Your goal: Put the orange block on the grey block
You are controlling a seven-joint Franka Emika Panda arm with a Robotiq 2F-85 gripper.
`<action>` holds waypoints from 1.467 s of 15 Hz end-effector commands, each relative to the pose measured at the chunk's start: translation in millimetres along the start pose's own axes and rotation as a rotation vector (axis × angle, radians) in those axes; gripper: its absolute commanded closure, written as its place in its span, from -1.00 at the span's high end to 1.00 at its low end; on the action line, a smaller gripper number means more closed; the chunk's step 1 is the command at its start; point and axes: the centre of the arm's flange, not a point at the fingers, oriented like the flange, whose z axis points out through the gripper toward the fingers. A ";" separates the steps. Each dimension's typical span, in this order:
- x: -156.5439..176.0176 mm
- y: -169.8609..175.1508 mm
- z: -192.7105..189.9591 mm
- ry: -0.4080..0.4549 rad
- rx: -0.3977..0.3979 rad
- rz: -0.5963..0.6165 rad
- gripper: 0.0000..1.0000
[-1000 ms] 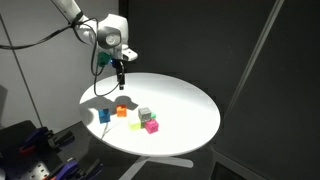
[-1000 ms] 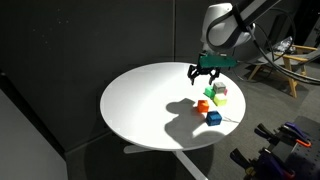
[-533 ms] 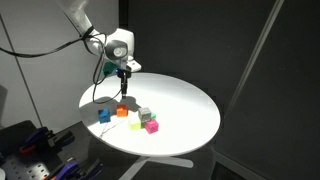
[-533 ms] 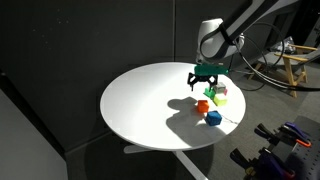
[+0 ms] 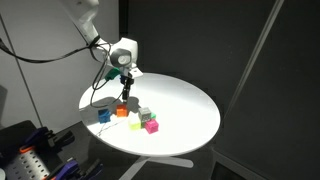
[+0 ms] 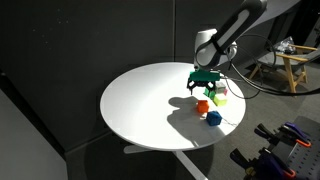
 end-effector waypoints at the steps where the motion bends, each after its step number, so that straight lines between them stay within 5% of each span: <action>1: 2.0 -8.1 3.2 -0.026 -0.015 0.007 1.00; 22: -3.0 5.9 36.6 -0.055 -0.100 -0.024 1.00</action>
